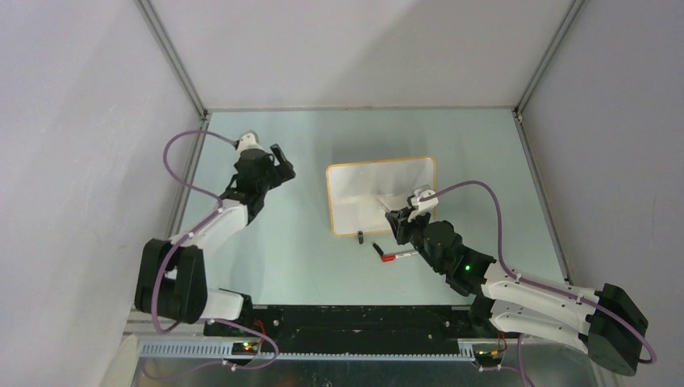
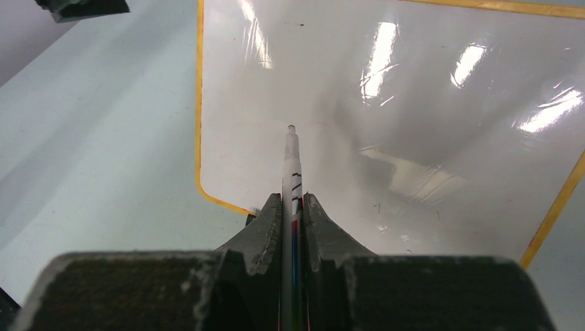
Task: Write a sentence on the whiteboard
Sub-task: Hold the whiteboard at the center of the board.
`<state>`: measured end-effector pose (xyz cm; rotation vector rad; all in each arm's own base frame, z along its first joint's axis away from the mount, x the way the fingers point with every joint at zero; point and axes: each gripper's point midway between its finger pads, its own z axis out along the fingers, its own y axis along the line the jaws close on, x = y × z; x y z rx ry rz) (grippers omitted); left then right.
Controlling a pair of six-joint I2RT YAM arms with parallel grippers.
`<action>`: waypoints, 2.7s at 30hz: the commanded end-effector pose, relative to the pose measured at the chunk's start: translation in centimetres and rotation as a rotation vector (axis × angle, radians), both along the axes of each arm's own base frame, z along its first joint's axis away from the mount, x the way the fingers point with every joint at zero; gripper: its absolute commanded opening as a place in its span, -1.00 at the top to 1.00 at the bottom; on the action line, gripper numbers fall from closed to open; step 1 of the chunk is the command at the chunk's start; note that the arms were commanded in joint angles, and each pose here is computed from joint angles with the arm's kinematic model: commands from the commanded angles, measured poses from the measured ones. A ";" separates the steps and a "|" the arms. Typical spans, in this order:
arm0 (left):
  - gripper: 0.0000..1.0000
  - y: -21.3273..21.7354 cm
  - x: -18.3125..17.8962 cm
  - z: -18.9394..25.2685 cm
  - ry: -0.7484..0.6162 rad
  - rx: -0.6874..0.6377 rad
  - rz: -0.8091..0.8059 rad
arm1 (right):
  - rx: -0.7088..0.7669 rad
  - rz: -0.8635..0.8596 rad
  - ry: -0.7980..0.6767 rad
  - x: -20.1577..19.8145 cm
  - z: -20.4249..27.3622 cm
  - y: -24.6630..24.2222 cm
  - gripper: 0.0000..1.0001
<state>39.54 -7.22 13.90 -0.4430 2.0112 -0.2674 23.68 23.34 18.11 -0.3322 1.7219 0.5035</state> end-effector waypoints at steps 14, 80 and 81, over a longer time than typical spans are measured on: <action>-0.47 -4.4 2.7 -2.9 0.080 0.141 -0.114 | 0.034 -0.013 -0.039 0.5 2.0 0.3 1.00; -0.70 -13.8 -2.3 7.4 -0.313 -0.315 -0.766 | 0.041 -0.001 -0.041 0.2 2.2 0.3 1.00; -0.69 -14.0 -2.4 7.6 -0.322 -0.322 -0.782 | 0.041 -0.001 -0.041 0.2 2.2 0.3 1.00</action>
